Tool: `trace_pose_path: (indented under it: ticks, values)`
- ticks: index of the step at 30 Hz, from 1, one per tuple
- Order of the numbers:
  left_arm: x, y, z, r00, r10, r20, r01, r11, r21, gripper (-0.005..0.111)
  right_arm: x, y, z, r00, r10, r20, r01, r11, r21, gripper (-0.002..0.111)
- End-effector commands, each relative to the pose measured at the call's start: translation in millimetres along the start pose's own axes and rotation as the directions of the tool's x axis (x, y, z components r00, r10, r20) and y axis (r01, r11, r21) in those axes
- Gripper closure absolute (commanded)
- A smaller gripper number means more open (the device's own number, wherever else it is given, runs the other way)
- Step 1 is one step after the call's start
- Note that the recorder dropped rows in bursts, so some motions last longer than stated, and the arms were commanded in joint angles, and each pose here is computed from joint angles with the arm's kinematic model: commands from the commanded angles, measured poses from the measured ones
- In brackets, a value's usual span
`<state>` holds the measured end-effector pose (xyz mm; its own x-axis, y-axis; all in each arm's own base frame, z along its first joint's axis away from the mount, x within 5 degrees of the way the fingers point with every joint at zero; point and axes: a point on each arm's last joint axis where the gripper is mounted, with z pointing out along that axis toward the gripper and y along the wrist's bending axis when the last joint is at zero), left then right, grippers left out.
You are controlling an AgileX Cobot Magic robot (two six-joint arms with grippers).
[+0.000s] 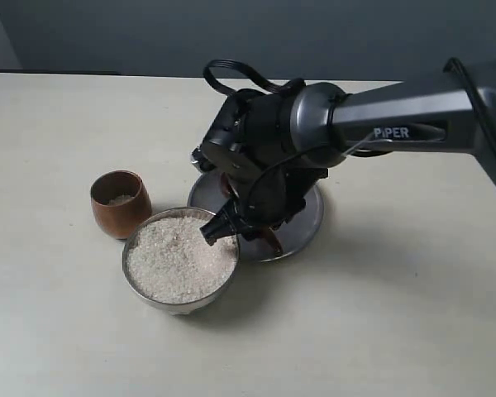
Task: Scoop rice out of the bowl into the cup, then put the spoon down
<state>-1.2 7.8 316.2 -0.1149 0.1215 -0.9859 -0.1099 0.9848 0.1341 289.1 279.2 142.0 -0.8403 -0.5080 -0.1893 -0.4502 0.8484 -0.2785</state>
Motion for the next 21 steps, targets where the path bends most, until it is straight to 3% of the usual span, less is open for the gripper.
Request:
trace_pose_path:
  ticks: [1, 5, 10, 16, 21]
  values:
    - [-2, 0.3, -1, 1.0, -0.002, 0.015, 0.002, 1.0, -0.004, 0.106, -2, -15, -13, 0.998, 0.053, 0.041, -0.056, 0.995, 0.087, 0.065]
    - [-2, 0.3, -1, 1.0, -0.002, 0.015, 0.002, 1.0, -0.004, 0.106, -1, -34, -47, 0.995, 0.037, 0.09, -0.051, 0.987, 0.151, 0.07]
    - [-2, 0.3, -1, 1.0, -0.002, 0.015, 0.002, 1.0, -0.004, 0.106, 8, -64, -79, 0.995, 0.076, 0.059, -0.086, 0.976, 0.201, 0.108]
    - [-2, 0.3, -1, 1.0, -0.002, 0.015, 0.002, 1.0, -0.004, 0.106, 25, -94, -119, 0.982, 0.13, 0.134, -0.148, 0.98, 0.131, 0.108]
    - [-2, 0.3, -1, 1.0, -0.002, 0.015, 0.002, 1.0, -0.004, 0.106, 55, -115, -144, 0.971, 0.115, 0.211, -0.153, 0.972, 0.176, 0.108]
